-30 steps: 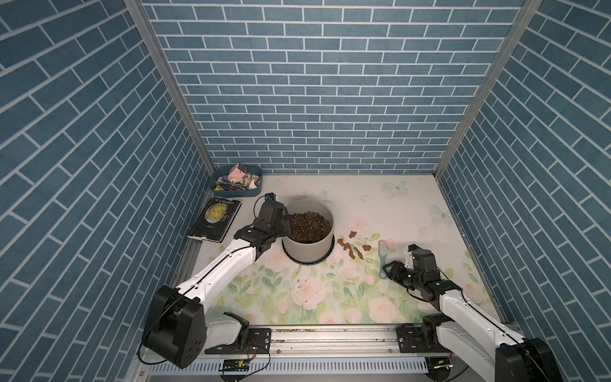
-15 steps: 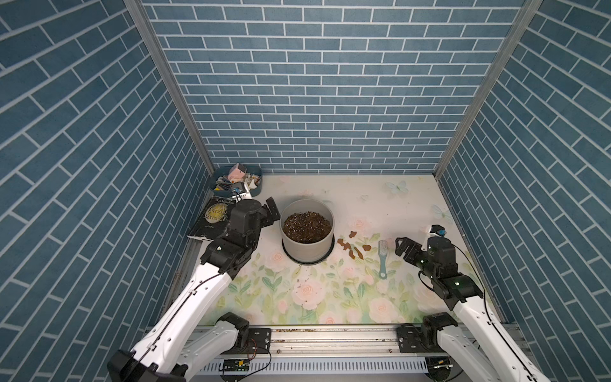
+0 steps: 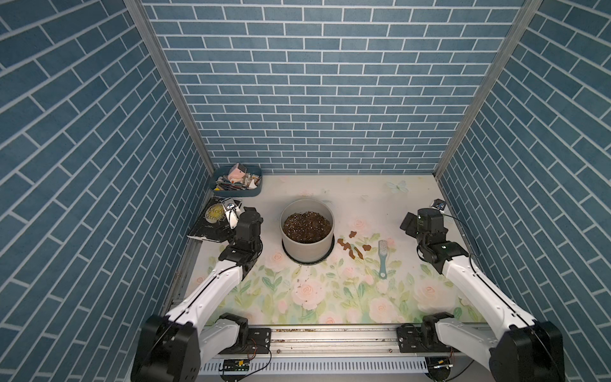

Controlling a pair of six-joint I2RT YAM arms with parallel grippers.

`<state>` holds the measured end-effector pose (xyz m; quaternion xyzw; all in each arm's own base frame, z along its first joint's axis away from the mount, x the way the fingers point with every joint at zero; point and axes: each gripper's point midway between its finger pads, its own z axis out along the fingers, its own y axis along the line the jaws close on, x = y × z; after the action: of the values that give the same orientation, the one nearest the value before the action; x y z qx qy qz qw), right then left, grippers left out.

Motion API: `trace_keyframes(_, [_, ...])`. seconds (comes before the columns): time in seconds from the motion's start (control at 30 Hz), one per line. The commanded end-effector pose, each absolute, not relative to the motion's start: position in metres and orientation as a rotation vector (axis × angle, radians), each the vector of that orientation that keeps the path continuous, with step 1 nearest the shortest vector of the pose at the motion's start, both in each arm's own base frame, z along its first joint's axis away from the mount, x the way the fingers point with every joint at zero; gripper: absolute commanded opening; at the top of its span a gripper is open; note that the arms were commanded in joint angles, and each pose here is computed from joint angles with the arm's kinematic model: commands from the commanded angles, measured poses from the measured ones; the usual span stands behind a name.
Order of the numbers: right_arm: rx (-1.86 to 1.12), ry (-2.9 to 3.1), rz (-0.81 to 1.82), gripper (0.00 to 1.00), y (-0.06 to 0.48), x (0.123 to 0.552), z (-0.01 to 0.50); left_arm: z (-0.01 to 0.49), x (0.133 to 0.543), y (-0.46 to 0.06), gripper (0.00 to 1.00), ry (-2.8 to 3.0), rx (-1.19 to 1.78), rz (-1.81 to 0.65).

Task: Scrub the dried mud off the ceramic pot
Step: Reset both arms

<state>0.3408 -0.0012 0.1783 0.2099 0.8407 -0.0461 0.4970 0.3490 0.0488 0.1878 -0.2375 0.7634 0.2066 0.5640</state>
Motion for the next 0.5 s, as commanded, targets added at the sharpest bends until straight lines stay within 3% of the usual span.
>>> trace_keyframes(0.0, [0.638, 1.758, -0.239, 0.99, -0.049, 0.323, 0.195, 0.172, 0.36, 0.068, 1.0, 1.719, -0.604, 0.509])
trace_keyframes(0.1, [0.618, 1.593, -0.339, 0.99, -0.068, 0.298, 0.188, 0.135, 0.353, 0.07, 1.0, 1.748, -0.558, 0.535])
trace_keyframes(0.23, [0.675, 1.605, -0.483, 0.99, -0.101, 0.279, 0.151, 0.146, 0.347, 0.071, 1.0, 1.63, -0.559, 0.493])
trace_keyframes(0.33, [0.598, 1.626, -0.387, 1.0, -0.095, 0.291, 0.136, 0.146, 0.349, 0.067, 1.0, 1.607, -0.521, 0.409])
trace_keyframes(0.47, [0.418, 1.516, -0.234, 1.0, -0.067, 0.309, 0.155, 0.141, 0.361, 0.039, 1.0, 1.635, -0.321, 0.288])
